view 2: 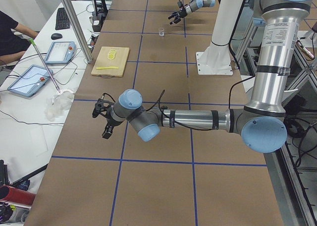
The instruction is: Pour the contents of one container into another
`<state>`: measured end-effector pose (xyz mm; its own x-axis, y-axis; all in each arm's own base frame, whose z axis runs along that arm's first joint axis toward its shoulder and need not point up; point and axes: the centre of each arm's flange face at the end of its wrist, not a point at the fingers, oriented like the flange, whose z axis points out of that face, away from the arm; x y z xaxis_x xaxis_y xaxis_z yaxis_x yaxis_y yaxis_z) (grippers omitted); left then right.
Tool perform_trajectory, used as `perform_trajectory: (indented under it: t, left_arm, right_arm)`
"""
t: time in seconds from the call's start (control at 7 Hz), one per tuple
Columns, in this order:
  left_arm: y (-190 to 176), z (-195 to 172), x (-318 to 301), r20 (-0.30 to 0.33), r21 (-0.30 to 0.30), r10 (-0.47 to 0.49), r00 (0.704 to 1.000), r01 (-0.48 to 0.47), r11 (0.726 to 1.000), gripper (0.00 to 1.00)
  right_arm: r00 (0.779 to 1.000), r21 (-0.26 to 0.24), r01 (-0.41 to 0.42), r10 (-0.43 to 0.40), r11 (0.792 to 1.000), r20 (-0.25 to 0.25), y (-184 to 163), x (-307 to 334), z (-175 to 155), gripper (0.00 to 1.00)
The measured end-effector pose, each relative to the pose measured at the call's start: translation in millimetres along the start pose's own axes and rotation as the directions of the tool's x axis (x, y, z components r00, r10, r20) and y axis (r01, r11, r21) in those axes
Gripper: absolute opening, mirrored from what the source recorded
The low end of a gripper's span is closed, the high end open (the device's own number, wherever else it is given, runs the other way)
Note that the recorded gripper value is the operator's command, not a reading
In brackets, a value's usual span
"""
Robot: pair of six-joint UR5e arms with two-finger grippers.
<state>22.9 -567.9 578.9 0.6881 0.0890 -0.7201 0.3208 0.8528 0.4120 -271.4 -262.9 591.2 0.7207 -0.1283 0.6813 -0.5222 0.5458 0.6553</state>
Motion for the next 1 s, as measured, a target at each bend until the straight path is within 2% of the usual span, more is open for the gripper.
perform_trajectory:
  t: [0.29,0.57,0.71,0.86,1.0]
  left_arm:
    - [-0.3,2.7,-1.0,0.014,-0.028,-0.003,1.000,0.003,1.000,1.00]
    - [-3.7,2.9,-11.6,0.023,-0.121,0.049,0.999,-0.046,0.992,1.00]
    - [-6.9,-1.8,-20.6,0.026,-0.190,0.071,0.997,-0.065,0.980,1.00]
    - [-8.6,-8.3,-24.7,0.031,-0.264,0.084,0.996,-0.073,0.962,1.00]
    - [-8.2,-19.2,-28.9,0.033,-0.332,0.112,0.993,-0.095,0.939,1.00]
  right_arm:
    - [1.000,-0.091,0.020,-0.022,0.996,-0.019,-56.1,36.9,27.2,1.00]
    - [0.999,-0.240,0.038,-0.044,0.970,-0.019,-130.2,86.2,52.3,1.00]
    - [0.997,-0.340,0.066,-0.076,0.938,-0.018,-174.1,120.9,58.6,1.00]
    - [0.992,-0.439,0.110,-0.127,0.892,-0.009,-207.9,158.9,56.1,1.00]
    - [0.984,-0.536,0.159,-0.178,0.829,0.018,-226.5,195.2,47.9,1.00]
